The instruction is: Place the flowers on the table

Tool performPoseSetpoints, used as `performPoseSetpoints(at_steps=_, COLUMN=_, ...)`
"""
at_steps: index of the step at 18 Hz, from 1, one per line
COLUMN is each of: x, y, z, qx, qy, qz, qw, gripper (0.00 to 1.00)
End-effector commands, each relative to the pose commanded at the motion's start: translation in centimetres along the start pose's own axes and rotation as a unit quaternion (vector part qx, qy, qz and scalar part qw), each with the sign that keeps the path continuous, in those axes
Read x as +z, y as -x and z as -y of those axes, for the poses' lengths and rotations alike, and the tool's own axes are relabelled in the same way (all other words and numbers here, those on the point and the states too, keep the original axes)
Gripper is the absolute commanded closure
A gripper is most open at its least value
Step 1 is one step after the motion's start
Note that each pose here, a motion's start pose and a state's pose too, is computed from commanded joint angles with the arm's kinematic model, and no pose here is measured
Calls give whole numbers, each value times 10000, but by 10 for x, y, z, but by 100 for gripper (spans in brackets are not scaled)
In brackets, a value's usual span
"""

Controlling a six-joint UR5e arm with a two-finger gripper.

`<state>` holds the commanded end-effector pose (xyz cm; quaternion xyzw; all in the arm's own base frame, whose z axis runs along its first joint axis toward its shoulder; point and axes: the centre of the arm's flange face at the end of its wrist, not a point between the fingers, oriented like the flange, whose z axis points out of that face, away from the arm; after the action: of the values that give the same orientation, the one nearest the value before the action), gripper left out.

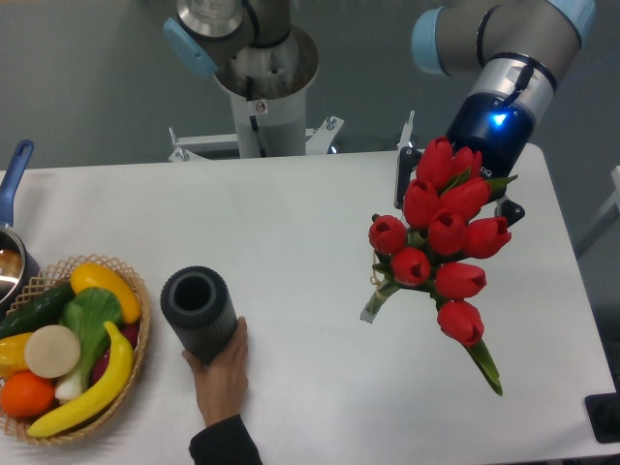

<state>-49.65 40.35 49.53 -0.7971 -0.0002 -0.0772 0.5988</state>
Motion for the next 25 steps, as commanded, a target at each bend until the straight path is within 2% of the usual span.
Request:
performPoseSetpoints(at_steps=7, x=-1, y=-3, z=-7, qx=137, qy=19, qz=3, qw=9999, gripper=60)
performPoseSetpoints(at_steps=14, x=-15, y=-5, z=3, qx=222, qy=88, qz=203, qw=9995, gripper=59)
performPoseSetpoints(at_steps=19, x=-26, y=-11, z=9, qx=397, qy=833, qz=967, qw=9910, gripper=59)
performPoseSetpoints(at_steps=22, x=-28, y=-12, z=8, qx=448, qy=1149, qz=1260, qw=9843, gripper=59)
performPoseSetpoints(at_steps=25, x=-34, y=-13, z=4, qx=479, qy=1568, qz=1663, qw=9723, gripper=59)
